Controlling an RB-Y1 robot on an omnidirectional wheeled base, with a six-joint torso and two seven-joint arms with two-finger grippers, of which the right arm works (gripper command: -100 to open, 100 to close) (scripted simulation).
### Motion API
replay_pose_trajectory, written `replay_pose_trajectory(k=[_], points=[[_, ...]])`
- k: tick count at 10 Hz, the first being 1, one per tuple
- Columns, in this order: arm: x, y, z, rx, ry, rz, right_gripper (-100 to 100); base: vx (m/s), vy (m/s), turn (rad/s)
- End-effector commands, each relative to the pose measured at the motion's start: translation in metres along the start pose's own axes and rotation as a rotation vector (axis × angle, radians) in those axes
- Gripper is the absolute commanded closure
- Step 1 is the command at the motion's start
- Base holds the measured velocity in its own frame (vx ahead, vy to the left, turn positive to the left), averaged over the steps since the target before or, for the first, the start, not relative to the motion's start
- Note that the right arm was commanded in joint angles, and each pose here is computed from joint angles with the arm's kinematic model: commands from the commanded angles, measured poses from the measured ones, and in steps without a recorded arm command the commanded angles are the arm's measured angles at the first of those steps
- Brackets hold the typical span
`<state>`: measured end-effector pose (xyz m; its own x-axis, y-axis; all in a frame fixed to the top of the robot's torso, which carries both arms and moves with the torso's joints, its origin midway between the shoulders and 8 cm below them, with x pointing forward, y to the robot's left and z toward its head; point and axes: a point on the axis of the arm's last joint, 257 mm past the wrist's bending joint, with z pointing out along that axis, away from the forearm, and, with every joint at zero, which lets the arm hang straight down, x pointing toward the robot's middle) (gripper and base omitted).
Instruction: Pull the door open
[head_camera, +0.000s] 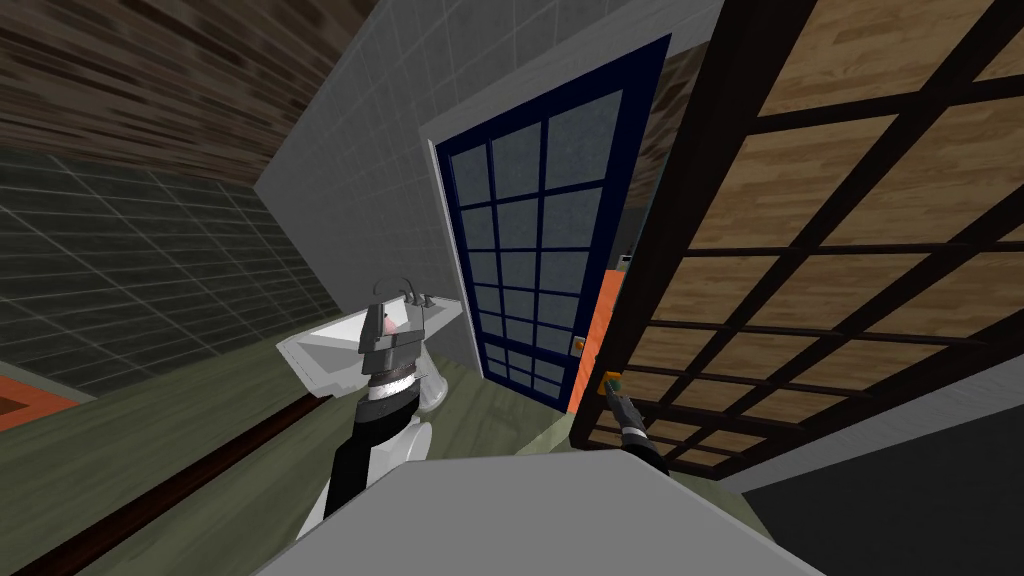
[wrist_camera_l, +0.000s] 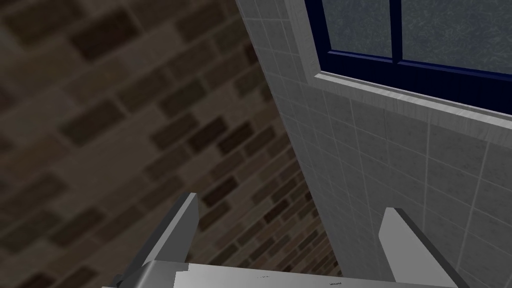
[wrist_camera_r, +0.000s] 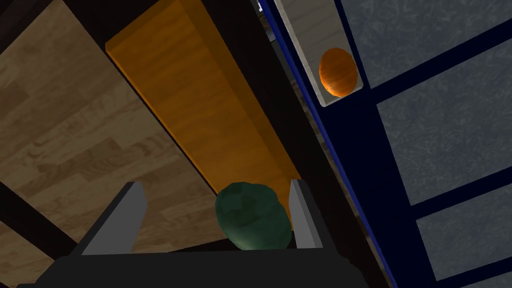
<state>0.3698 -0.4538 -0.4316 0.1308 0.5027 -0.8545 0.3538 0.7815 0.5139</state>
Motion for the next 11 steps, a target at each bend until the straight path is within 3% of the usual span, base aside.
replay_pose_trajectory(k=[1,5,10,11], points=[[-0.014,-0.010,0.0020,0.011,-0.022,0.025,100,-0.016,-0.005,0.019],[-0.016,-0.002,0.0073,-0.010,-0.028,0.146,100,-0.034,-0.012,0.034],[-0.017,0.001,0.0090,-0.018,-0.029,0.207,100,-0.018,-0.001,0.014],[-0.017,0.003,0.0107,-0.025,-0.029,0.253,100,-0.016,-0.003,0.034]])
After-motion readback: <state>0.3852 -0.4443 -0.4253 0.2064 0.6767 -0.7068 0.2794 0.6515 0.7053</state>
